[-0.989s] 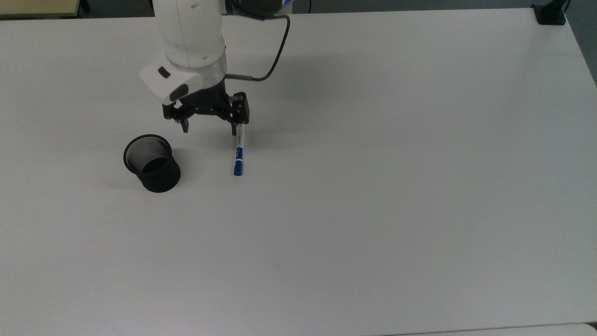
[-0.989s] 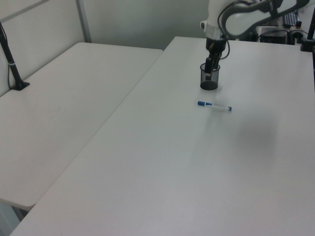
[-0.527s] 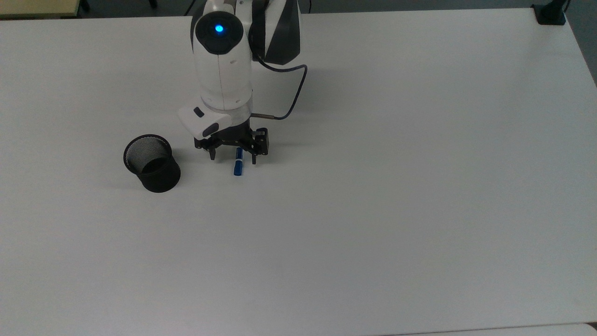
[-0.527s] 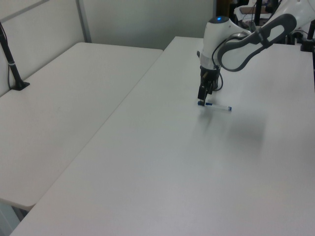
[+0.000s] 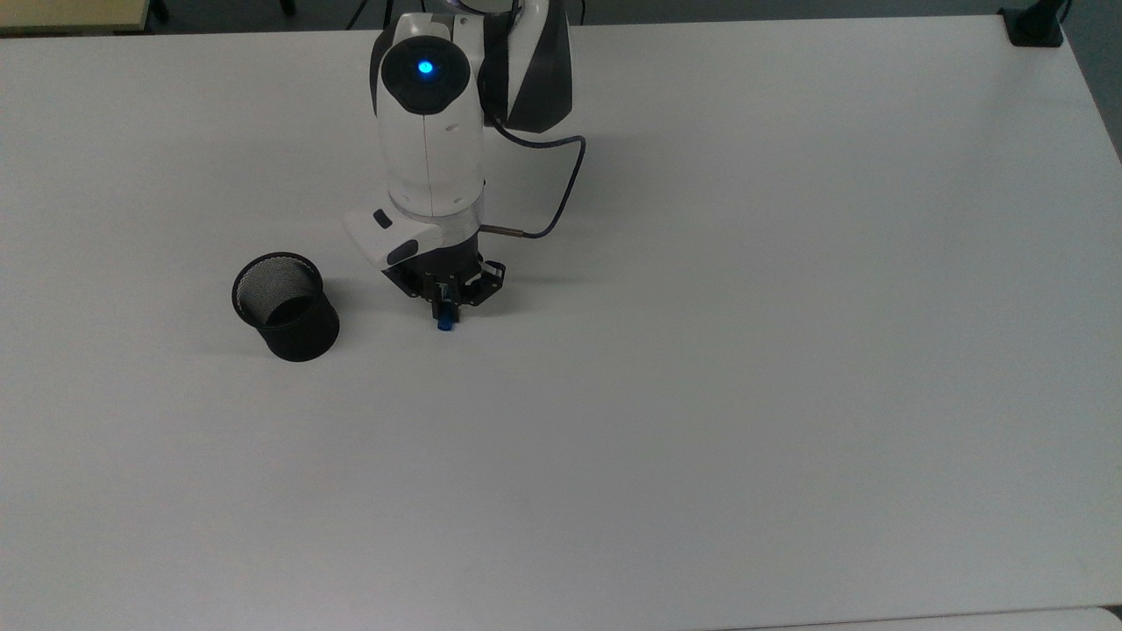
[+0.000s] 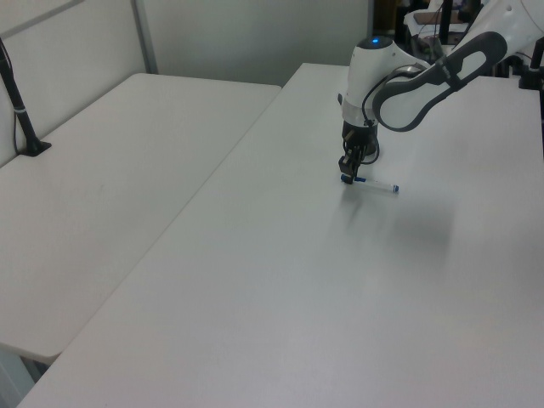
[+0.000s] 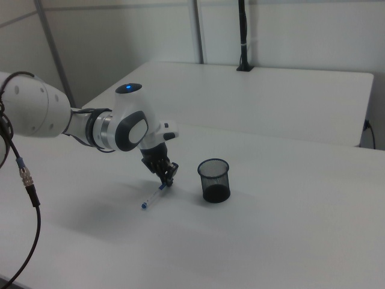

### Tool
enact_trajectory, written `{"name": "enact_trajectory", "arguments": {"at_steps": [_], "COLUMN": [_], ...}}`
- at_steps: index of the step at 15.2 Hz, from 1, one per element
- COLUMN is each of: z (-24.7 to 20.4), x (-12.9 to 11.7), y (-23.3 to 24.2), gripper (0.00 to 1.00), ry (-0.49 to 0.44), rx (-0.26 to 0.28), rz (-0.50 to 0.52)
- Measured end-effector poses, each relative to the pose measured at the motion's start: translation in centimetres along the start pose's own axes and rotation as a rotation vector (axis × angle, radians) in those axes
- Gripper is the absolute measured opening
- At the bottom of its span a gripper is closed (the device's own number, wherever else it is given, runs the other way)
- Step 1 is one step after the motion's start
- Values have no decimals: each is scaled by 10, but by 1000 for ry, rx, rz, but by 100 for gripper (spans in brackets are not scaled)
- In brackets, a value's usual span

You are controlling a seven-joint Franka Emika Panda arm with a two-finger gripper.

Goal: Insert the marker
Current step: 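Carry the marker over the black mesh cup and lower it in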

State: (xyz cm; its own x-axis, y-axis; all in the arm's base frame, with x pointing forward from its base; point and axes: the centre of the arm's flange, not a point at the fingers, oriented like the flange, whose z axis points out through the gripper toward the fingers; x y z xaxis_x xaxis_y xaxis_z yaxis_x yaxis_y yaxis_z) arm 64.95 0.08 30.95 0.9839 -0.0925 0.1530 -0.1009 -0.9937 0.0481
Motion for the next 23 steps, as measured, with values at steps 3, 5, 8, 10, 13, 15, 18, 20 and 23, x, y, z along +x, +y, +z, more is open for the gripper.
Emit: {"name": "enact_trajectory", "arguments": {"at_steps": [3,5,8,10,13,15,18,20,23], "z": [-35,-70,-128,-160,-178,-169,-148,-130,-103], "x": [10,16,21,26,30,29,31,34,30], "y": [10,28,71,98,135,155,167,169,166], "gripper": [18,18,18,18,18,18,18,18,18], "ry": [59,114,214,330,493,574,626,662,713], "rx": [5,8,7,5,-14,-31,-44,-48,-46], "rz": [22,50,115,153,174,184,185,182,174]}}
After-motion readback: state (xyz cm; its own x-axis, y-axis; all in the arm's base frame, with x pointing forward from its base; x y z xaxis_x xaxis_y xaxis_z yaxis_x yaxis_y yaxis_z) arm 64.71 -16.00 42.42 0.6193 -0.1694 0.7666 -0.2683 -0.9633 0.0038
